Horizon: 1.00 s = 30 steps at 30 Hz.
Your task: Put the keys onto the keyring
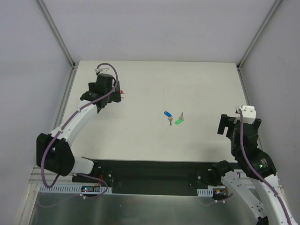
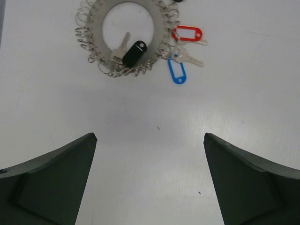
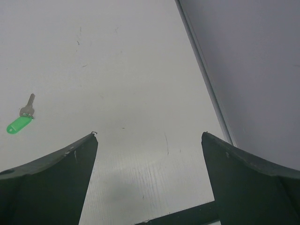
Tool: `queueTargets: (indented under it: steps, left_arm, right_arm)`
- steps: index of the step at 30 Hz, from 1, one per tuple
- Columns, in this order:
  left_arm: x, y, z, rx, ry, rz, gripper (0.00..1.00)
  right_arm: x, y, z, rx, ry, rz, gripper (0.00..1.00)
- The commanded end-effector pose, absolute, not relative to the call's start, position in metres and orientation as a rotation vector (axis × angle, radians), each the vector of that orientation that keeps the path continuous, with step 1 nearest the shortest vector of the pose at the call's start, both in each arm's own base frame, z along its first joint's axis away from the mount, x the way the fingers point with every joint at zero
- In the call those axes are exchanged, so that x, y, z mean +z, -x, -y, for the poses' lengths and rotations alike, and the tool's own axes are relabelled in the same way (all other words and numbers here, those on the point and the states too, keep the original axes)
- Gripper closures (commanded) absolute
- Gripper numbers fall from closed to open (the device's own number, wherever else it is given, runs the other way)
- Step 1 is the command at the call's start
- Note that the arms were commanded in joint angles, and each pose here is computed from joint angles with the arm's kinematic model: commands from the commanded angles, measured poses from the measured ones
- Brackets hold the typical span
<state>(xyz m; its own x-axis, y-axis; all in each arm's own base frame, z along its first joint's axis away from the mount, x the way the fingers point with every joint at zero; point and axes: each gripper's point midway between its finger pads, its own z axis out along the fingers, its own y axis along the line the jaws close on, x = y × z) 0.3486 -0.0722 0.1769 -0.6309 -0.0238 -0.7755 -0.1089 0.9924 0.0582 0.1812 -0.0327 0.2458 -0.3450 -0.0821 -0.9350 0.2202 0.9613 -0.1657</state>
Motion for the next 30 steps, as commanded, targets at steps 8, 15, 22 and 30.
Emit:
queueTargets:
  steps: [8, 15, 22, 30]
  left_arm:
    - [0.132, -0.44, -0.005, 0.131, 0.278, -2.388, 0.03]
    - [0.091, -0.476, -0.044, 0.147, 0.391, -2.449, 0.08]
    - [0.057, -0.499, -0.057, 0.089, 0.447, -2.502, 0.28]
    - [0.024, -0.469, -0.035, -0.036, 0.486, -2.617, 0.65]
  right_arm:
    - [0.232, -0.191, 0.034, -0.384, -0.118, -1.971, 0.04]
    - [0.218, -0.186, 0.033, -0.406, -0.138, -2.062, 0.04]
    - [0.211, -0.187, 0.031, -0.421, -0.124, -2.11, 0.04]
    - [0.199, -0.189, 0.027, -0.445, -0.075, -2.17, 0.04]
